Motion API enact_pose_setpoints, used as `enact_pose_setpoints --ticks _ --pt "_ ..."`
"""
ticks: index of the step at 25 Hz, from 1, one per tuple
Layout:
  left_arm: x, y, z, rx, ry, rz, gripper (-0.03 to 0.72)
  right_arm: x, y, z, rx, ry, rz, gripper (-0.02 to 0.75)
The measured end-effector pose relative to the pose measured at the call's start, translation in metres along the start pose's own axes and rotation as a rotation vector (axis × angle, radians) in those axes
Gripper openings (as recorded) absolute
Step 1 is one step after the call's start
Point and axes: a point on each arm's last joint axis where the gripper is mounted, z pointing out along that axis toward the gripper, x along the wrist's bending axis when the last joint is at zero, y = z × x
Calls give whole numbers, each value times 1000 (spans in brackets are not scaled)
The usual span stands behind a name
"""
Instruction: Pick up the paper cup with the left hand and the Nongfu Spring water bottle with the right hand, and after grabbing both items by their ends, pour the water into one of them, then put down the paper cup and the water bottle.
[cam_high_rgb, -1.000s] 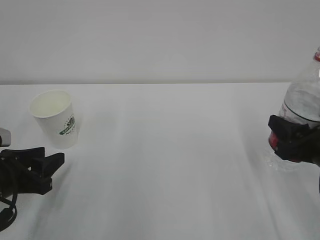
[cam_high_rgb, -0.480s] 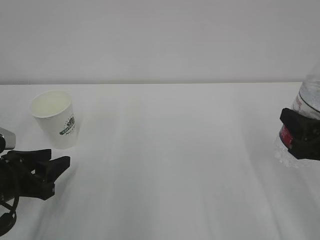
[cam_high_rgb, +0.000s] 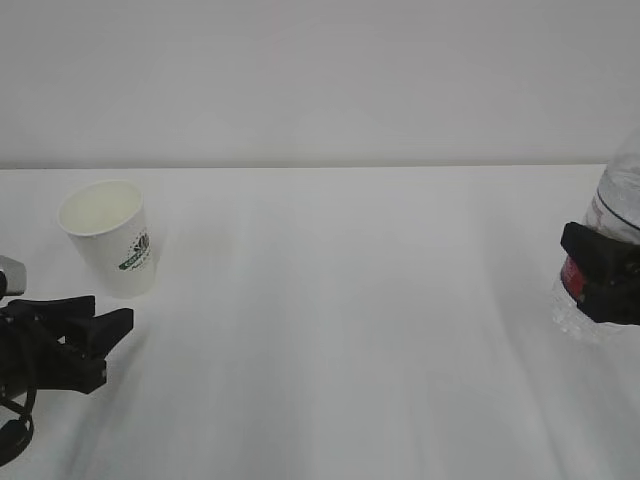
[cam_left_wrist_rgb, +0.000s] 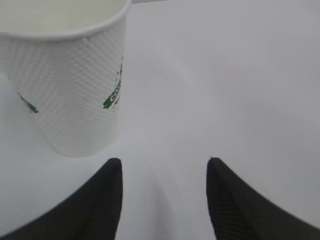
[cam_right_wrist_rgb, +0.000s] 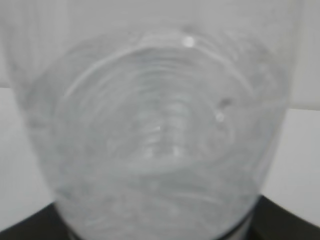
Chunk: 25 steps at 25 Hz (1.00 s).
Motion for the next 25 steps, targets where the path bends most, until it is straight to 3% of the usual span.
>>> enact_pose_setpoints --ticks 4,8,11,25 --pt "3 0 0 -4 30 -14 419 0 0 0 0 1 -1 398" --pt "5 2 2 -15 52 -21 569 0 0 0 0 1 -1 398" --pt "9 7 6 -37 82 -31 633 0 0 0 0 2 -1 398" --pt "19 11 20 -63 145 -58 655 0 0 0 0 5 -3 398"
